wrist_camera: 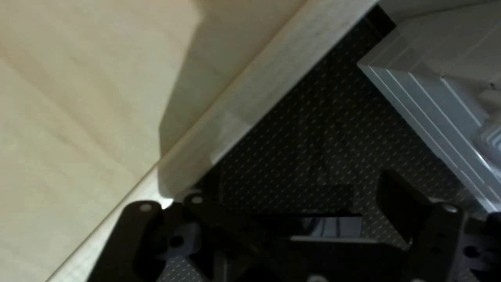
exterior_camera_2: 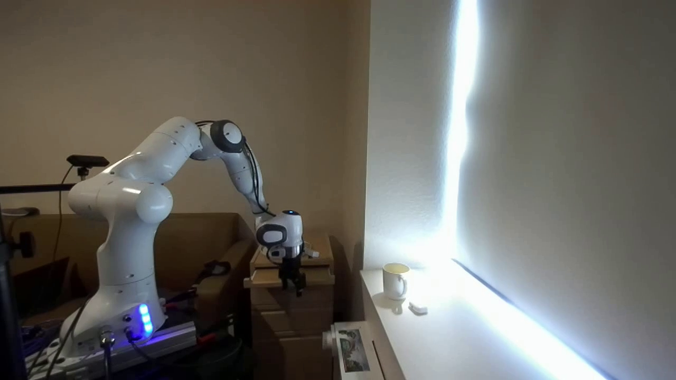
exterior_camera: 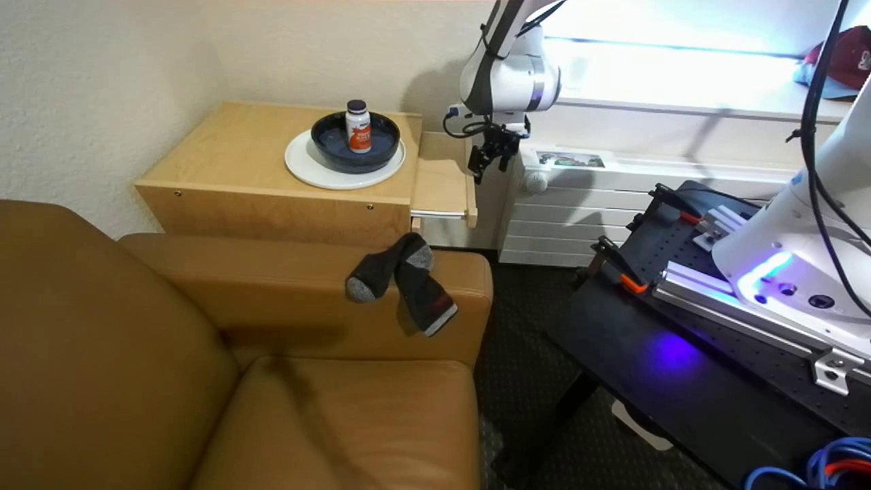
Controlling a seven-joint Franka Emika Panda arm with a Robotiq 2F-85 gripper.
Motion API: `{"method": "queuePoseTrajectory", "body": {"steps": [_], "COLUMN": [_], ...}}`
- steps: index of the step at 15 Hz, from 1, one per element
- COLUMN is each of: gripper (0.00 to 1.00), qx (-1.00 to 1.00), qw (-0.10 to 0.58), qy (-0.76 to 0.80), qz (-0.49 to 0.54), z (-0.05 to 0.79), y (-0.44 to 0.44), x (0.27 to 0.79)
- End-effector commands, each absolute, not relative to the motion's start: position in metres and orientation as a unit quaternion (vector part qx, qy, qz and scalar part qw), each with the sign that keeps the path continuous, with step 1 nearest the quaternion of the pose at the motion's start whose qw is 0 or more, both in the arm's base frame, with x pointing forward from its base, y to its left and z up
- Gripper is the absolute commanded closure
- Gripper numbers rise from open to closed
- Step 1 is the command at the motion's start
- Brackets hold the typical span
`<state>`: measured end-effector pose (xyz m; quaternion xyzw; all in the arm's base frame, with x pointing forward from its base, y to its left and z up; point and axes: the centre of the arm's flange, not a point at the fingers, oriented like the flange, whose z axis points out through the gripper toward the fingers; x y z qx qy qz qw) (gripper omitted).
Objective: Place the white bottle in the black bowl on top of the night stand, place the lemon in the white mug on the window sill, close the open drawer on the nightstand
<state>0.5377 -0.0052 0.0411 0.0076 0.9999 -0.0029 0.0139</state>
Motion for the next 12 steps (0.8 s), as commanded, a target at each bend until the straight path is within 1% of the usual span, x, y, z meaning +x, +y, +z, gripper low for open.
{"method": "queuePoseTrajectory", "body": {"steps": [1, 3, 5, 9, 12], "gripper": [0.0, 0.0, 0.0, 0.0, 0.0], "qx": [-0.084, -0.118, -0.12, -0.049, -0.021], "qw": [0.025, 0.035, 0.022, -0.003, -0.029], "qy": [0.996, 0.992, 0.991, 0.993, 0.996], "qz": [-0.021, -0.027, -0.055, -0.108, -0.085], "z": [0.067, 0.074, 0.079, 0.095, 0.106], "y": [0.065, 0.093, 0.093, 0.015, -0.037], "x": [0.559, 0.566, 0.563, 0.534, 0.509]}}
